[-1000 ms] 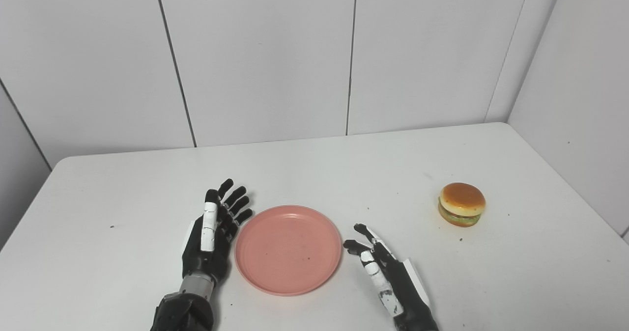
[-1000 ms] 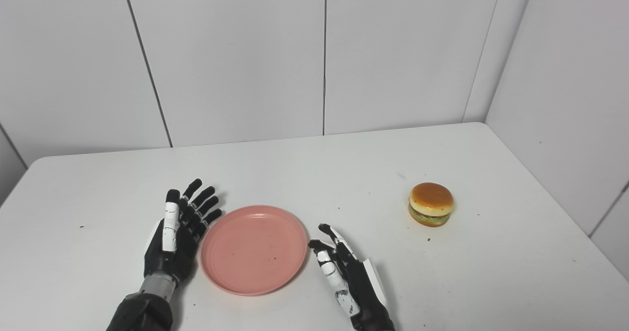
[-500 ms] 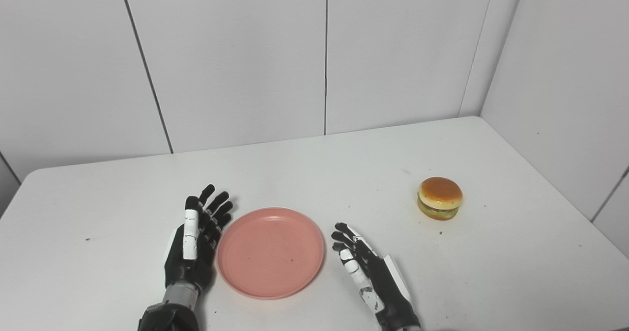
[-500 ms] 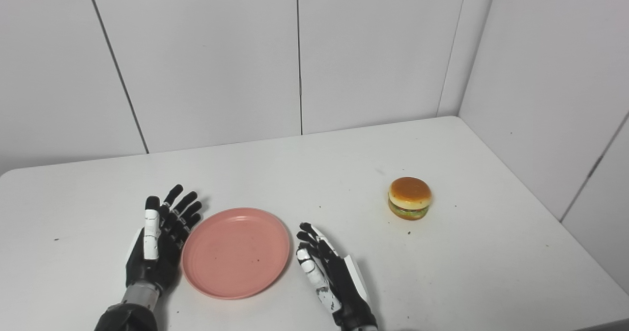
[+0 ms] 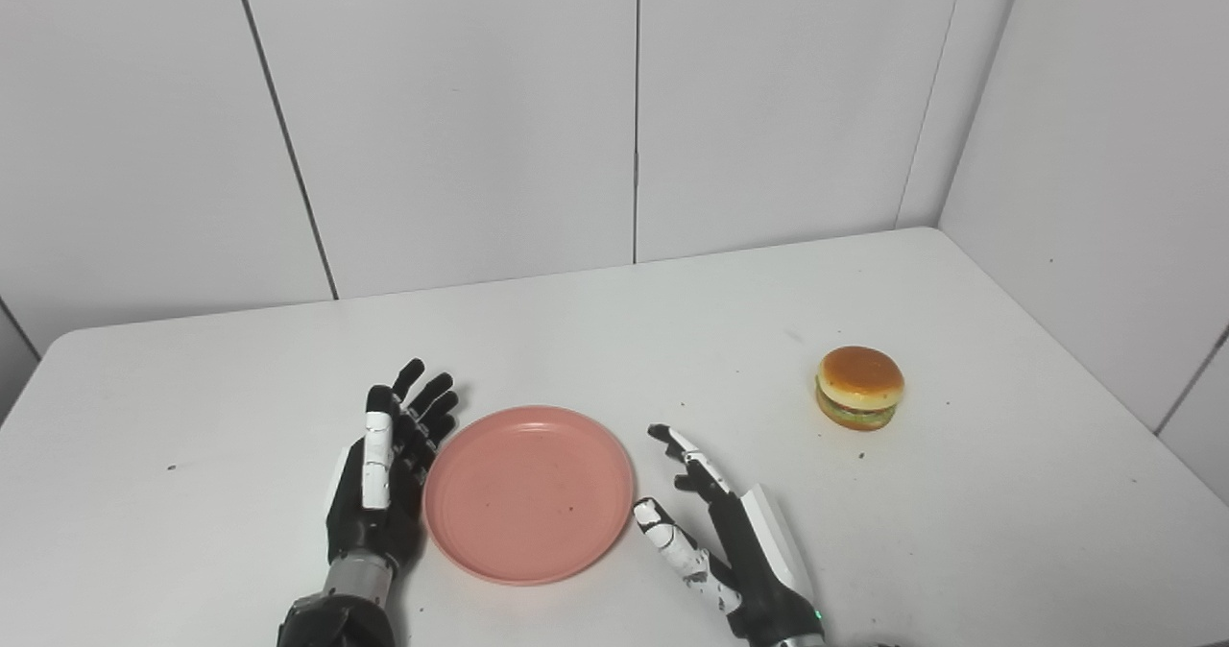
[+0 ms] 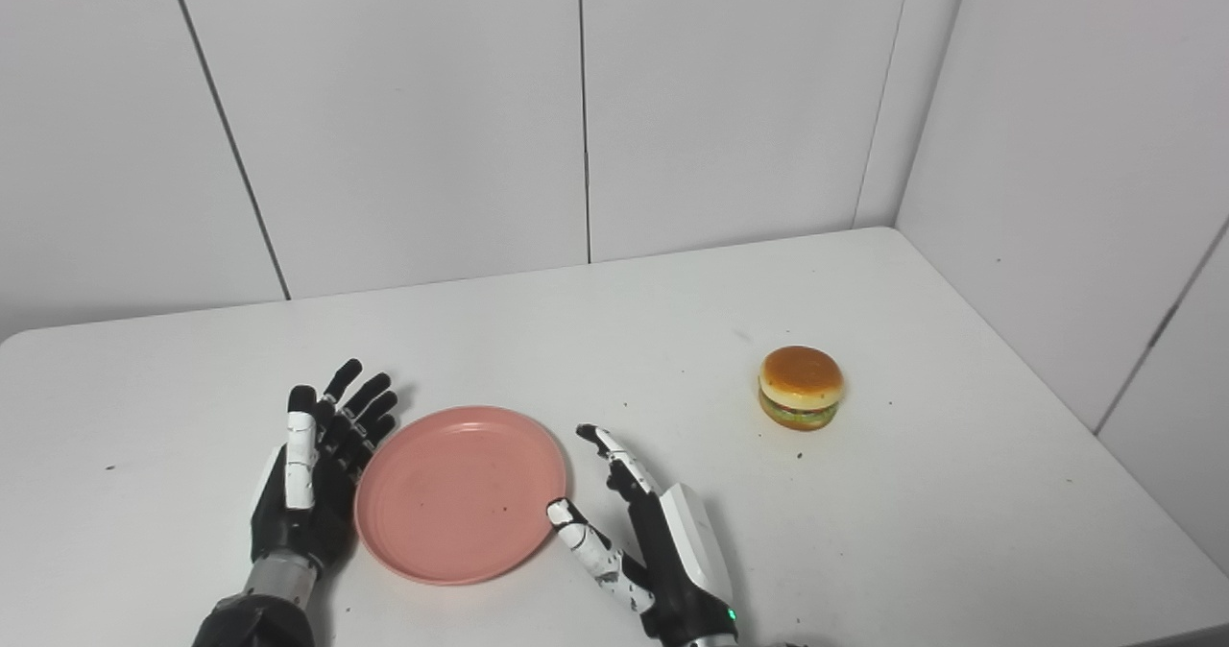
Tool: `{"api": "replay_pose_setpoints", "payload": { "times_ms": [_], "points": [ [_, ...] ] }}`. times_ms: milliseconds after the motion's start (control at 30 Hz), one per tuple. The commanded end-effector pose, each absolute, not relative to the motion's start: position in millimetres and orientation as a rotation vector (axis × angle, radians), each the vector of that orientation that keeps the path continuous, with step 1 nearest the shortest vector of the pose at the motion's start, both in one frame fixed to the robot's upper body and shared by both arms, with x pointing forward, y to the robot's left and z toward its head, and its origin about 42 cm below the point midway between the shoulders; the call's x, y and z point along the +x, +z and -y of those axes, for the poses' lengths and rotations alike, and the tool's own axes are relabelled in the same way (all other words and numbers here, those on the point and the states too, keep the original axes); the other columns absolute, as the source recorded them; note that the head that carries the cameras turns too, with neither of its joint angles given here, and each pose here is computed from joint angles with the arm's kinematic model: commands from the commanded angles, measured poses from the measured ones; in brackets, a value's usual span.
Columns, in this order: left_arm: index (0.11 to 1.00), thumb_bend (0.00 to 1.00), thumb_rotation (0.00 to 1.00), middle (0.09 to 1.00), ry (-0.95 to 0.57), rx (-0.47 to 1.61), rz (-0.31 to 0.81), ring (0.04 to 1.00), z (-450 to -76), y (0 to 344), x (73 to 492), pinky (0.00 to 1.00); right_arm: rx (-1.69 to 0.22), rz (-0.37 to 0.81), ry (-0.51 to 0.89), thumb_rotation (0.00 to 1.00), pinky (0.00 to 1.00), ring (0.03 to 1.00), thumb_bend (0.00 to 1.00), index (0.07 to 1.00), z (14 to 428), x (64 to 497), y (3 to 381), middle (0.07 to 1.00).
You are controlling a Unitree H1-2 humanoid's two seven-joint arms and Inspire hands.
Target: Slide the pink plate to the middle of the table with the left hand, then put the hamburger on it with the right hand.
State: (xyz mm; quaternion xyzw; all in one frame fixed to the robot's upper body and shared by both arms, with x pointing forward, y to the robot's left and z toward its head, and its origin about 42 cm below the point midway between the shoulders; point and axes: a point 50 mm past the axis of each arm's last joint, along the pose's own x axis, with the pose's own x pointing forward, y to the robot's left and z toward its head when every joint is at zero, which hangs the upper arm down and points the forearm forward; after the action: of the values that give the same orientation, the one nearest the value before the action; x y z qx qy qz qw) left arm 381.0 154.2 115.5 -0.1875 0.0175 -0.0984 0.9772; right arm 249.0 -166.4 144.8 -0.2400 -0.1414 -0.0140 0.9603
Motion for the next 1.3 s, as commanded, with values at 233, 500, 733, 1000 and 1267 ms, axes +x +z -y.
{"api": "replay_pose_setpoints", "payload": {
  "times_ms": [233, 500, 733, 1000, 1267],
  "points": [
    [0.887, 0.93, 0.85, 0.849, -0.231, -0.369, -0.081, 0.882, -144, 103, 380, 0.89, -0.606, 0.455, -0.121, 0.97, 0.79, 0.858, 0.78, 0.875, 185, 254, 191, 0.878],
    [0.887, 0.93, 0.83, 0.845, -0.225, -0.384, -0.092, 0.891, -145, 101, 379, 0.93, -0.744, 0.542, -0.148, 0.92, 0.72, 0.827, 0.79, 0.87, 202, 269, 216, 0.862],
    [0.887, 0.92, 0.84, 0.851, -0.242, -0.376, -0.09, 0.902, -145, 100, 380, 0.96, -0.926, 0.572, -0.176, 0.86, 0.73, 0.829, 0.77, 0.855, 224, 286, 236, 0.849],
    [0.88, 0.93, 0.84, 0.854, -0.237, -0.364, -0.088, 0.895, -144, 102, 381, 0.91, -1.106, 0.526, -0.189, 0.86, 0.75, 0.808, 0.78, 0.808, 259, 314, 252, 0.821],
    [0.896, 0.92, 0.86, 0.87, -0.251, -0.349, -0.087, 0.895, -144, 100, 380, 0.92, -1.25, 0.454, -0.213, 0.85, 0.74, 0.765, 0.8, 0.764, 293, 347, 252, 0.766]
  ]
}}
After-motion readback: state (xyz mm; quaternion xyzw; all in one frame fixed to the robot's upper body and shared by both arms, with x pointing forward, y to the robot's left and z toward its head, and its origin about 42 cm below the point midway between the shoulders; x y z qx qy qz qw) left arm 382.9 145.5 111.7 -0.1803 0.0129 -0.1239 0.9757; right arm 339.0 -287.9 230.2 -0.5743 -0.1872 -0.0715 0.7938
